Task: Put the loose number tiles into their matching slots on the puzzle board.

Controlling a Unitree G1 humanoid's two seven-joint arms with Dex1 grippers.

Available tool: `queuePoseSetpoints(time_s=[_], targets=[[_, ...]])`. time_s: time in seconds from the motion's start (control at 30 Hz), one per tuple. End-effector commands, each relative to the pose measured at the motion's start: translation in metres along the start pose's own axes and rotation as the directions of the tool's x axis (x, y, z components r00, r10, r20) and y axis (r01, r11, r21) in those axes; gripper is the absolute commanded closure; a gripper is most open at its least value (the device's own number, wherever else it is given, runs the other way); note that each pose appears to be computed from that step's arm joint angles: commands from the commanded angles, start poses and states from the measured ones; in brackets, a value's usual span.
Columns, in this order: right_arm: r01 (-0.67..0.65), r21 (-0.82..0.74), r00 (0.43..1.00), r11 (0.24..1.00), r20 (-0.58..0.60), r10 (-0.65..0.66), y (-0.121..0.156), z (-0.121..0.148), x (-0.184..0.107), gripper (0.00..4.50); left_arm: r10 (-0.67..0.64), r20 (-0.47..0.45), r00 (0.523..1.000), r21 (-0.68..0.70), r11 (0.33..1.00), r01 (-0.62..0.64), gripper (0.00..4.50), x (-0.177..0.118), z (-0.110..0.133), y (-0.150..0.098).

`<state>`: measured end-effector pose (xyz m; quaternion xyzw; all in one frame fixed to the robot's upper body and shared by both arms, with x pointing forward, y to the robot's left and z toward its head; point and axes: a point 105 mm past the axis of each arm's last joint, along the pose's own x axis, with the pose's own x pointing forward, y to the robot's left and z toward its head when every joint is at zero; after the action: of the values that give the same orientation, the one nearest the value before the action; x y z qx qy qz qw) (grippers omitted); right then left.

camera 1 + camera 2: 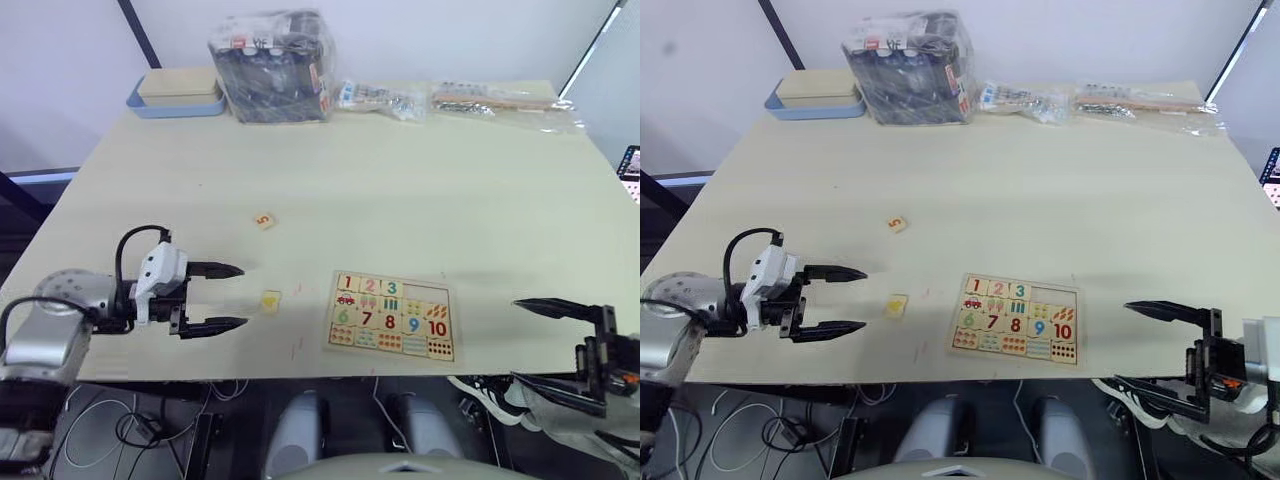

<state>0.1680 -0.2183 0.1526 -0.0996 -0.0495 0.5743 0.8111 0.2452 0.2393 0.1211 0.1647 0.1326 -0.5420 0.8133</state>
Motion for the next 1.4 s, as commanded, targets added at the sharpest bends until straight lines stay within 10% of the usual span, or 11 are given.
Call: queuePoseSetpoints(time_s=[0.03,0.43,1.03,1.2,1.4], targets=[[0.007,-0.040,1.000,0.999,-0.013,-0.007,-0.010,0.001,-0.011,0.00,0.243,0.021,0.970,-0.085,0.967,-0.240,0.02,-0.001,0.006,-0.004],[-0.058,-0.044,0.998,0.997,-0.040,0.056,-0.024,0.010,-0.009,0.00,0.658,-0.270,0.703,-0.357,0.609,-0.708,0.02,0.047,-0.001,-0.047],[-0.070,0.022,0.995,0.997,-0.064,0.071,-0.029,0.016,-0.010,0.00,0.614,-0.435,0.658,-0.422,0.506,-0.752,0.02,0.071,0.003,-0.048],[-0.069,0.030,0.996,0.997,-0.063,0.071,-0.027,0.015,-0.010,0.00,0.629,-0.464,0.624,-0.412,0.470,-0.781,1.65,0.070,-0.002,-0.048],[-0.067,0.039,0.996,0.997,-0.063,0.069,-0.027,0.013,-0.010,0.00,0.633,-0.485,0.603,-0.409,0.445,-0.796,1.65,0.073,-0.005,-0.050]])
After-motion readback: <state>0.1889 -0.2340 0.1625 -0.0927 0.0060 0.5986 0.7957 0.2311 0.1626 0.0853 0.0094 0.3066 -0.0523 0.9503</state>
